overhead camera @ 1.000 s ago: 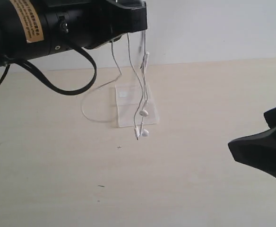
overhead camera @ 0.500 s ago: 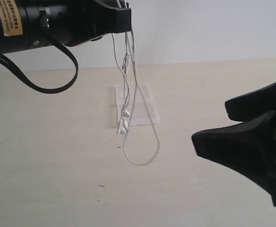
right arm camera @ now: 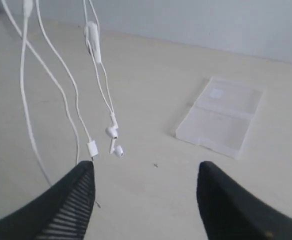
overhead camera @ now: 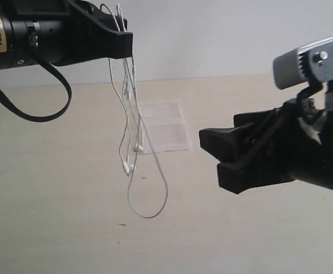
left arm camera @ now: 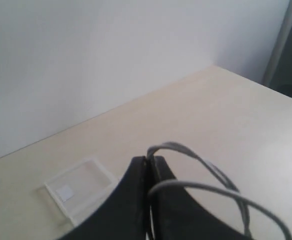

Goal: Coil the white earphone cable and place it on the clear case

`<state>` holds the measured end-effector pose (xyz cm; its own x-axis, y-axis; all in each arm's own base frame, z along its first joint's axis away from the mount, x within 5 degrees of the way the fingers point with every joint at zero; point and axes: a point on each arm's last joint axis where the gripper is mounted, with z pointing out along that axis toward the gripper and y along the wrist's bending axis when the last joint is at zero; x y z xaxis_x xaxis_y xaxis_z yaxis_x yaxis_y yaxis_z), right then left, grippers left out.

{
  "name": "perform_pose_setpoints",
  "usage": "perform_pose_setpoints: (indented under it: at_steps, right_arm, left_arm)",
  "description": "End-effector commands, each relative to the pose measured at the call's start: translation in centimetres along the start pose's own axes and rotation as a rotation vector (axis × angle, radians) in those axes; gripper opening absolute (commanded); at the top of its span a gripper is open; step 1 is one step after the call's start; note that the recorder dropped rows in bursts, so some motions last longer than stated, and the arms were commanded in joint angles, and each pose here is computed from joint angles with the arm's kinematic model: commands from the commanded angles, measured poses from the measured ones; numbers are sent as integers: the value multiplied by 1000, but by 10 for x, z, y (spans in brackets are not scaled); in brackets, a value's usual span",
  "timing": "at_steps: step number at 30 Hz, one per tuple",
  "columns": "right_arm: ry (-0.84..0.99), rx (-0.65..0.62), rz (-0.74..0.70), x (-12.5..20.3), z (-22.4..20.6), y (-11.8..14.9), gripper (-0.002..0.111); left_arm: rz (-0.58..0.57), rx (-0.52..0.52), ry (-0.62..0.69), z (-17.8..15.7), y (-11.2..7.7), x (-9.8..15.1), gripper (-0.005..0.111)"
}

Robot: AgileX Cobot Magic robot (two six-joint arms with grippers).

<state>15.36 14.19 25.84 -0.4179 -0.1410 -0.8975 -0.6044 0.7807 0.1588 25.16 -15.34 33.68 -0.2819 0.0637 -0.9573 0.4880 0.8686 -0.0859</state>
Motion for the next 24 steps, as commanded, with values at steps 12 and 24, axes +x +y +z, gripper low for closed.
perform_pose_setpoints:
  at_steps: [12, 24]
  right_arm:
    - [119, -51, 10, -24, 40, 12, 88]
    - [157, -228, -323, -24, 35, 47, 70]
  left_arm:
    - [50, -18, -5, 4, 9, 1, 0]
    - [42, -82, 62, 3, 15, 7, 0]
